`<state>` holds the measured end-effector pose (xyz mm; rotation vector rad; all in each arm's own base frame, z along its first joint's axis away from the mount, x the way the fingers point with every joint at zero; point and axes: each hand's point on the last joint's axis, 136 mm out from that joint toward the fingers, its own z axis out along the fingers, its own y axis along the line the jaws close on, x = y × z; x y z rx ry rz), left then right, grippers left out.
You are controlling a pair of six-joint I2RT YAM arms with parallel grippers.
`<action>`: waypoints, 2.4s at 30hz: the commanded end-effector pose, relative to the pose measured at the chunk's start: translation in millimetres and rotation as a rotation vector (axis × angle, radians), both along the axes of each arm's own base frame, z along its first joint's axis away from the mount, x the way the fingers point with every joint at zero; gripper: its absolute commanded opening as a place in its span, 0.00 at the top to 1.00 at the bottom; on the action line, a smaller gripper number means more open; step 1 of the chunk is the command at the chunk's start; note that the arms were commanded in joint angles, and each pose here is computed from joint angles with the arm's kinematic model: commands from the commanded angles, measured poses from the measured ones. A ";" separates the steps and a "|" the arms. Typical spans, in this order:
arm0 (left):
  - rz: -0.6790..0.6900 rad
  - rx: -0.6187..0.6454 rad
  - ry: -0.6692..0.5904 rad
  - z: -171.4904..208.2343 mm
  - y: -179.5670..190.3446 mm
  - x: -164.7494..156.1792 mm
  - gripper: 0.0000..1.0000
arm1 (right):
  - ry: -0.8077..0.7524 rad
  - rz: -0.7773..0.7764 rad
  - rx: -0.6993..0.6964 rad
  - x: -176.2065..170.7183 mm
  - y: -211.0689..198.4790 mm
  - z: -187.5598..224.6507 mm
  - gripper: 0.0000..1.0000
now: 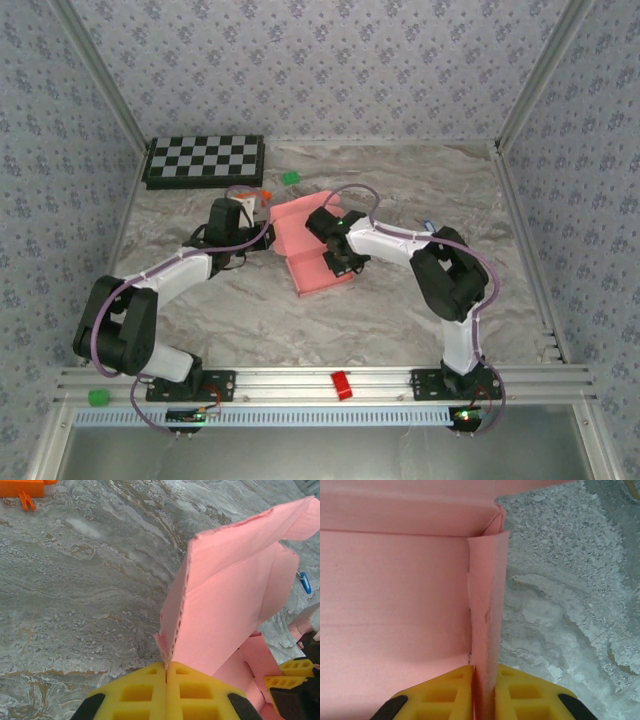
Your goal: Fold the paper box
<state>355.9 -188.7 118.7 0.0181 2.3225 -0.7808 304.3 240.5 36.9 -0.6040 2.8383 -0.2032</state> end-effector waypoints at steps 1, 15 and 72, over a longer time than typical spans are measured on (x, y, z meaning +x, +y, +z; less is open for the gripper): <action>0.009 -0.011 -0.027 8.5 -2.4 9.1 1.00 | 0.073 -0.022 -0.145 -15.6 -27.2 -19.4 0.85; 0.007 -0.013 -0.029 9.9 -3.7 10.7 1.00 | 0.100 -0.028 -0.174 -20.4 -28.8 -32.3 0.86; -0.044 -0.052 -0.125 50.6 -15.2 19.2 0.41 | -0.270 -0.162 0.088 22.7 -34.5 73.7 0.52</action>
